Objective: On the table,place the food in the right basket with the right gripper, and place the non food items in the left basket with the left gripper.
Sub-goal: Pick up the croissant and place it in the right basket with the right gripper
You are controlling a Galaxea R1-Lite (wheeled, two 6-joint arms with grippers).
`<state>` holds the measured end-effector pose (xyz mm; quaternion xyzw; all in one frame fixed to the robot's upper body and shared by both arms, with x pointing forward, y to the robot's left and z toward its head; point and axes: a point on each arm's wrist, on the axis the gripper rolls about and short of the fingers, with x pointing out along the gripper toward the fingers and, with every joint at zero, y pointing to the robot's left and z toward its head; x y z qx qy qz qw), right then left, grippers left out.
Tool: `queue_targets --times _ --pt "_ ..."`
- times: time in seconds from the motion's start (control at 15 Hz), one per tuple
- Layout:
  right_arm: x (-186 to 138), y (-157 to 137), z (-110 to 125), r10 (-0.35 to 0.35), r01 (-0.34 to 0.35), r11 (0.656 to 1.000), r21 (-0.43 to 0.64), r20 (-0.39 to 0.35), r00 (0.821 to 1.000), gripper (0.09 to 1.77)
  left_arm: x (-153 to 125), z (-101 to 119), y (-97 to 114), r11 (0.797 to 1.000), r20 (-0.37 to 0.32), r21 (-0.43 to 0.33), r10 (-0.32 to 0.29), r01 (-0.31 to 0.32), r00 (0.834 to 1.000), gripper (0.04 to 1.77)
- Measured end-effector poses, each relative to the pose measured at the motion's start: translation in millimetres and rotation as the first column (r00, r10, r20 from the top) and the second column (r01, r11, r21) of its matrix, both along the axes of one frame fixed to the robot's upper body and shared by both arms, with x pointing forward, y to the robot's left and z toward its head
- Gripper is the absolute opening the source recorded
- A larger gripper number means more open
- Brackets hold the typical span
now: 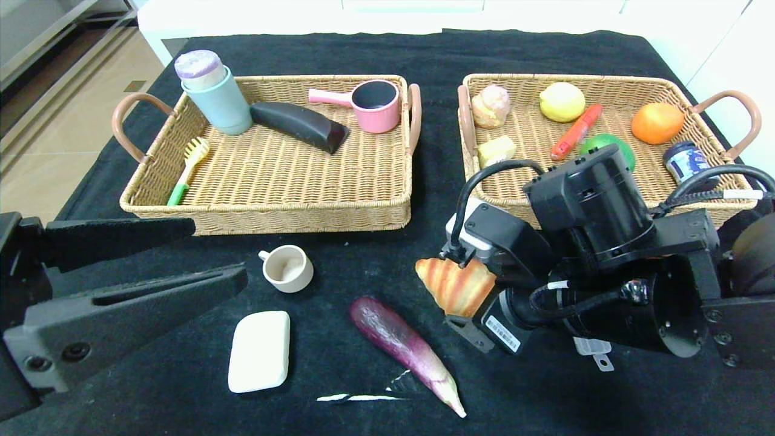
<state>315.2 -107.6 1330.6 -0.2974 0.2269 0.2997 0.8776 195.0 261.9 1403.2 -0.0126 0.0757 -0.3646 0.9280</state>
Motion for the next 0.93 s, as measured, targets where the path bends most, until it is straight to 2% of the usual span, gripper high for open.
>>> queue_targets --times 0.73,0.8,0.93 --pt "15.2 4.6 -14.7 -0.026 0.026 1.000 0.015 0.004 1.000 1.70 2.1 -3.3 -1.6 1.000 -0.011 0.008 -0.003 0.003 1.000 1.72" --pt "15.4 4.5 -15.3 -0.027 0.027 1.000 0.014 0.002 1.000 1.49 2.3 -3.7 -1.7 1.000 -0.012 0.009 -0.003 0.003 1.000 1.72" --pt "15.6 4.8 -16.2 -0.026 0.026 1.000 0.012 0.000 1.000 1.21 2.3 -3.7 -1.7 1.000 -0.013 0.009 -0.003 0.003 1.000 1.72"
